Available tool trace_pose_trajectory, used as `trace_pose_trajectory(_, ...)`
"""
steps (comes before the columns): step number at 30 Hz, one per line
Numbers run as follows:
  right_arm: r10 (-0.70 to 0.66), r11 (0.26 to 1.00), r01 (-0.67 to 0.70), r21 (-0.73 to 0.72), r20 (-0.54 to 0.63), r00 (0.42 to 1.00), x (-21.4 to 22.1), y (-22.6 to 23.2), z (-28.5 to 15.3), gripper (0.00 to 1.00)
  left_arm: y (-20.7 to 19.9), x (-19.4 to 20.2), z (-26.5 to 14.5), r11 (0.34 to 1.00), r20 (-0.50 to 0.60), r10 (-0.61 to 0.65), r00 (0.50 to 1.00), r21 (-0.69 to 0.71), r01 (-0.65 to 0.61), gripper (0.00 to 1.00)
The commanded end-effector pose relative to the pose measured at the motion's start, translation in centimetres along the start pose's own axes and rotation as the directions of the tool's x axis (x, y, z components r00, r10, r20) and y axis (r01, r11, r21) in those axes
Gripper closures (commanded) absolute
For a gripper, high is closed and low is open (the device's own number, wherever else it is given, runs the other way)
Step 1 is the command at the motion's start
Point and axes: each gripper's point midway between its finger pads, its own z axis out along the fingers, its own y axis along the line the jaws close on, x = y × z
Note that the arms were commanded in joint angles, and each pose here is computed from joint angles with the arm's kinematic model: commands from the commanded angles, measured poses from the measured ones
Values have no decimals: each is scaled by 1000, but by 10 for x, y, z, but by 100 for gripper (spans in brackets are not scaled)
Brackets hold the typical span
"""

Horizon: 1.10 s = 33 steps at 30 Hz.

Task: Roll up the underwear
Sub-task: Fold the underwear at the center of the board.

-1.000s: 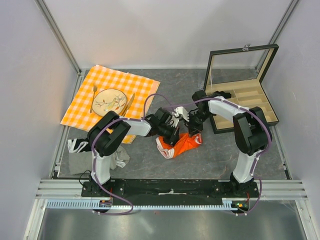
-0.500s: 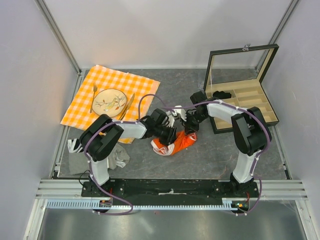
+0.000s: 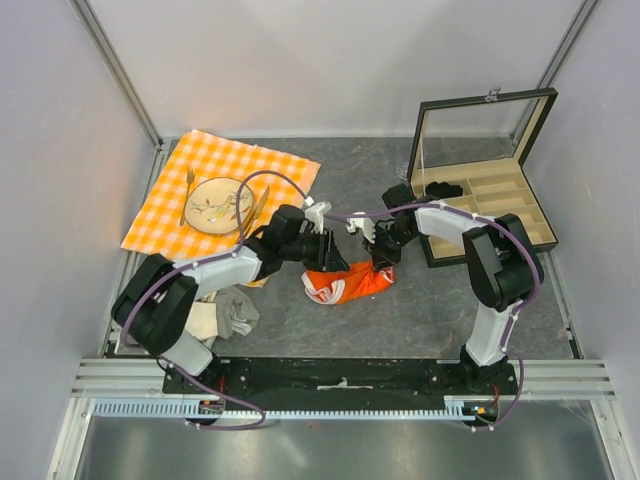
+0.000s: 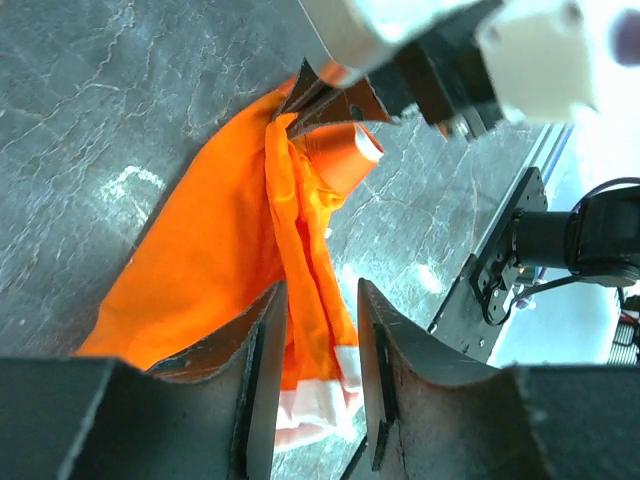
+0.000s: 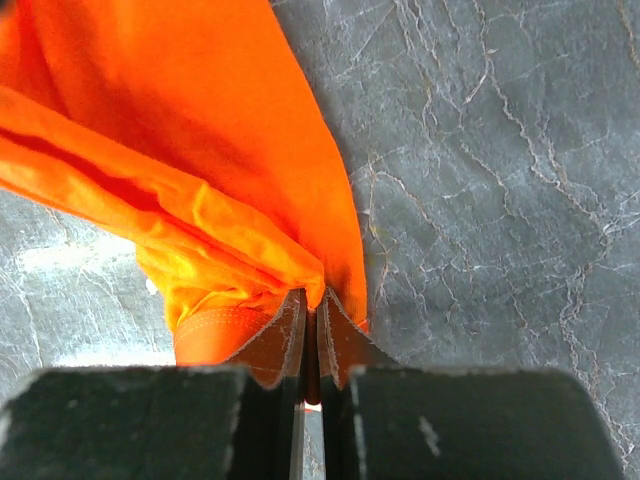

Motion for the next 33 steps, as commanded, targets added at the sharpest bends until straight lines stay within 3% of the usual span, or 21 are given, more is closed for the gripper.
trace_pose_trajectory(1,63,997,-66,-27,-94,994,24,9,11,92,-2,-26,-23,999,161,17,987,-32,-12,59)
trace_pose_trajectory(7,84,996,-87,-36,-85,993,22,11,13,92,-23,-24,-60,989,254,146,956,-16,-146,58)
trace_pose_trajectory(11,87,995,-91,-42,-84,993,21,11,14,92,-27,-5,-68,976,220,219,951,-51,-213,54)
trace_pose_trajectory(15,86,995,-90,-44,-87,993,21,13,15,92,-29,14,-65,975,161,222,962,-35,-219,37)
trace_pose_trajectory(29,84,995,-88,-42,-95,992,22,12,16,91,-18,32,-20,965,19,242,970,-105,-239,35)
trace_pose_trajectory(33,86,995,-90,-45,-96,992,23,13,16,91,-3,29,-20,957,22,232,972,-187,-224,43)
